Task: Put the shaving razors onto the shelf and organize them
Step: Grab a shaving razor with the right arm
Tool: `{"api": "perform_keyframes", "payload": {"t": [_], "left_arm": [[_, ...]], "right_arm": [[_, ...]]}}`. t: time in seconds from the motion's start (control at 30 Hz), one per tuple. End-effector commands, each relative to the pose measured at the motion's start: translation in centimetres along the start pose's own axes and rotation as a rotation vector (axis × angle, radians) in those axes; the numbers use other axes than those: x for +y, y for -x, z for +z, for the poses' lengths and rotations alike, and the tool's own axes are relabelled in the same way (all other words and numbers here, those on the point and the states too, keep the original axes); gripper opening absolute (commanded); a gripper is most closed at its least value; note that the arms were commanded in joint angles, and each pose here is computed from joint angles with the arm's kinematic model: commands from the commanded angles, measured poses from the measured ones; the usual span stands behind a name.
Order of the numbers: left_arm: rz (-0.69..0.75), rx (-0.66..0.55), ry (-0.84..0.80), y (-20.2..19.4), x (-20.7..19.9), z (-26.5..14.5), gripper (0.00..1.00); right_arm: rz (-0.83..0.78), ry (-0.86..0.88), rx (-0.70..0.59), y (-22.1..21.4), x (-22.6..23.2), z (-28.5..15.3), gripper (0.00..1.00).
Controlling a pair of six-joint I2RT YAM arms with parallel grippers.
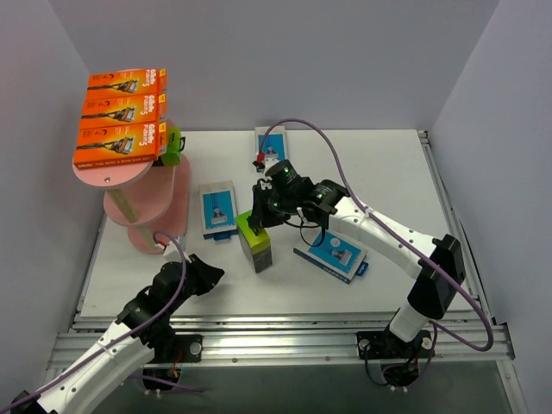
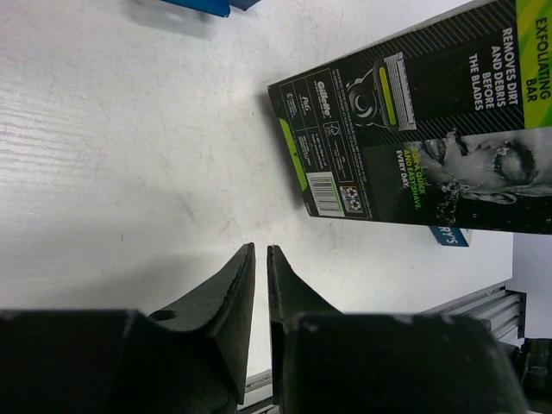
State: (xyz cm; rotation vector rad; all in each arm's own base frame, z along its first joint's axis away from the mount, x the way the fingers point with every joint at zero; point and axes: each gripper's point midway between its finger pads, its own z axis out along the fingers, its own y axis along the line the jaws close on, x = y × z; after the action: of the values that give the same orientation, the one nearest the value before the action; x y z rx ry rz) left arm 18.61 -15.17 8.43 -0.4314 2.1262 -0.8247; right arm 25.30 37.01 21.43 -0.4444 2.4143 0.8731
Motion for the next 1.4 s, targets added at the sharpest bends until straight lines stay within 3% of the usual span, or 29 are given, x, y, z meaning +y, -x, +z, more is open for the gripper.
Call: {"api": "perform_keyframes", "payload": {"t": [0.0,0.23,0.33,0.67,0.8,1.03,1.1,1.17,1.23,1.37], "left_arm": [[0.0,0.016,-0.004,-0.3,0.0,-0.2,0.2],[0.017,0.019,0.001,-0.3,0.2,-0.4,0.21],[0.02,0.02,0.004,-0.4,0.3,-0.5,0.22],[0.024,0.023,0.011,-0.5,0.5,-0.5,0.25],[0.024,0.021,0.011,-0.4,0.4,-0.5,0.27],[0.03,0.015,0.011,0.2,-0.1,-1.1,0.28],[0.03,0.002,0.015,0.7,-0.3,-1.4,0.28],[0.031,-0.005,0.022,1.0,-0.3,-1.8,0.32],[0.032,-0.004,0.035,1.1,-0.1,-2.1,0.45],[0.03,-0.031,0.04,2.0,-0.4,-3.1,0.6]], "right_arm": [[-0.02,0.075,-0.096,2.0,2.8,-2.6,0.0],[-0.019,0.022,-0.064,0.5,1.1,-1.7,0.0],[-0.018,0.006,-0.073,0.5,0.8,-1.9,0.05],[-0.025,-0.015,-0.092,1.2,0.8,-2.7,0.31],[-0.028,-0.022,-0.101,1.6,0.9,-3.1,0.38],[-0.046,-0.043,-0.113,2.2,1.2,-3.9,0.62],[-0.055,-0.054,-0.097,1.7,1.2,-3.6,0.65],[-0.077,-0.07,-0.066,0.5,1.4,-3.0,0.68],[-0.094,-0.1,-0.044,-0.2,1.1,-2.2,0.69],[-0.121,-0.137,0.008,-2.1,0.9,-1.1,0.71]]}}
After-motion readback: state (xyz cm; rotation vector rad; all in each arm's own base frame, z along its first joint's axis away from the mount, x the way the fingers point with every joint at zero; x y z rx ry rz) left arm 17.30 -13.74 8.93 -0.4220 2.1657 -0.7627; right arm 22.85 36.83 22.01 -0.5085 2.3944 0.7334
